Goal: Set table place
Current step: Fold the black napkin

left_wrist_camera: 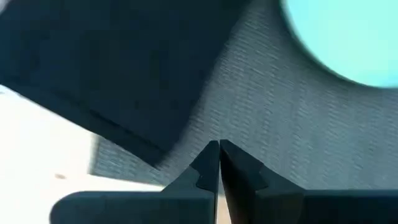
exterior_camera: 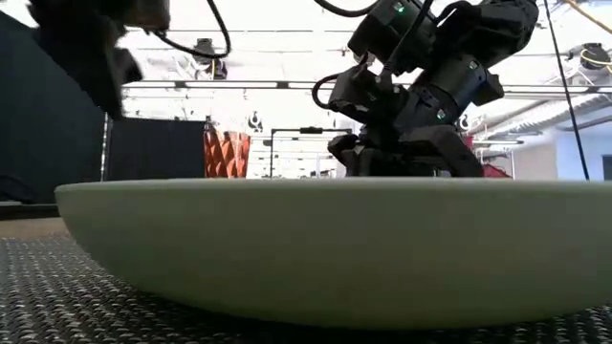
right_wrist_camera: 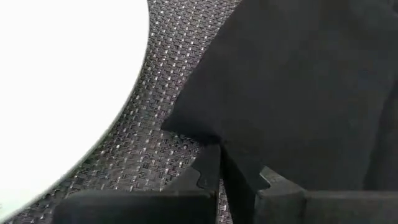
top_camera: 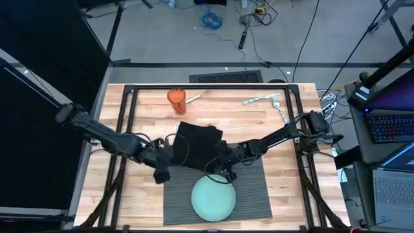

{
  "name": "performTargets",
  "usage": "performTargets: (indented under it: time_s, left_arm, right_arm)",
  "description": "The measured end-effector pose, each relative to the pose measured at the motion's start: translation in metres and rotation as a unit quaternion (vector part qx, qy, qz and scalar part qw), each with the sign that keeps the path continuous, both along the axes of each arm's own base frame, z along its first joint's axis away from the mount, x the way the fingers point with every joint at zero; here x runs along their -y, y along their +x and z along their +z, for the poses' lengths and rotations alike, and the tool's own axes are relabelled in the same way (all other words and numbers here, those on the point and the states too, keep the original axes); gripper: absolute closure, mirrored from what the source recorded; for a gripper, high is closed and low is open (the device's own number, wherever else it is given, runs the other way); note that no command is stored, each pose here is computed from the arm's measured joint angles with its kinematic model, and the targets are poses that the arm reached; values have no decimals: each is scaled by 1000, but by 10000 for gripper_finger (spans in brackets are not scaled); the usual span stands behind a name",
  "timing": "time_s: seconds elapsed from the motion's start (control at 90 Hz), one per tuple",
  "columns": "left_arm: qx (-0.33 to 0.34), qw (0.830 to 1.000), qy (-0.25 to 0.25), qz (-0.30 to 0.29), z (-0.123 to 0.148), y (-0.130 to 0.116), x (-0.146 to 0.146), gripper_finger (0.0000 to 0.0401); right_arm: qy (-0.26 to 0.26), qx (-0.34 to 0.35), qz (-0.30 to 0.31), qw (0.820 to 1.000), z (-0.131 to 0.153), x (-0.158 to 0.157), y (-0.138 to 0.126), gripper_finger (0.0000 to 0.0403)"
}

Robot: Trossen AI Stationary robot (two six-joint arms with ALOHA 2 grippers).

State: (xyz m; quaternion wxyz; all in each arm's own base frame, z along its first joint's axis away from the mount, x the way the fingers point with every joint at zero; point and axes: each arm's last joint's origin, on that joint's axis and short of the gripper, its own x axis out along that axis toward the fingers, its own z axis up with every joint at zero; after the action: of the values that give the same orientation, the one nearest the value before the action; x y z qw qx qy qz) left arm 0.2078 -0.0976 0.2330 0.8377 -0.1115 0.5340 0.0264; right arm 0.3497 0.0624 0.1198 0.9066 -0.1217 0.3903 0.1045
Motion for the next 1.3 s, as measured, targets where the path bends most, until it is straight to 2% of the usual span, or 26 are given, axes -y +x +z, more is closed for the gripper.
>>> performTargets:
  time_s: [0.089,0.278,0.4,0.522,0.667,0.822,0.967,1.3]
  left_arm:
    - [-4,999,9,-42,-2,-1,6,387]
    - [-31,999,25,-34,-14,4,6,326]
    - [-29,997,72,-21,-21,9,4,283]
    - [-40,989,134,-46,-33,15,5,251]
    - [-88,983,144,-65,-55,21,9,225]
    - [-116,973,174,-98,-70,25,10,208]
    - [-114,965,216,-91,-75,27,9,202]
    - [-116,964,219,-92,-76,27,9,202]
  right_arm:
    - [-1,5,-3,1000,1,2,1,403]
    - [0,11,-4,1000,1,3,2,403]
    - [1,10,-4,1000,1,3,2,403]
    - [1,10,-4,1000,1,3,2,403]
    - [1,9,-3,1000,1,3,2,403]
    - [2,9,-3,1000,1,3,2,403]
    - [2,4,-4,1000,1,3,1,403]
    - [1,-1,-4,1000,0,3,0,403]
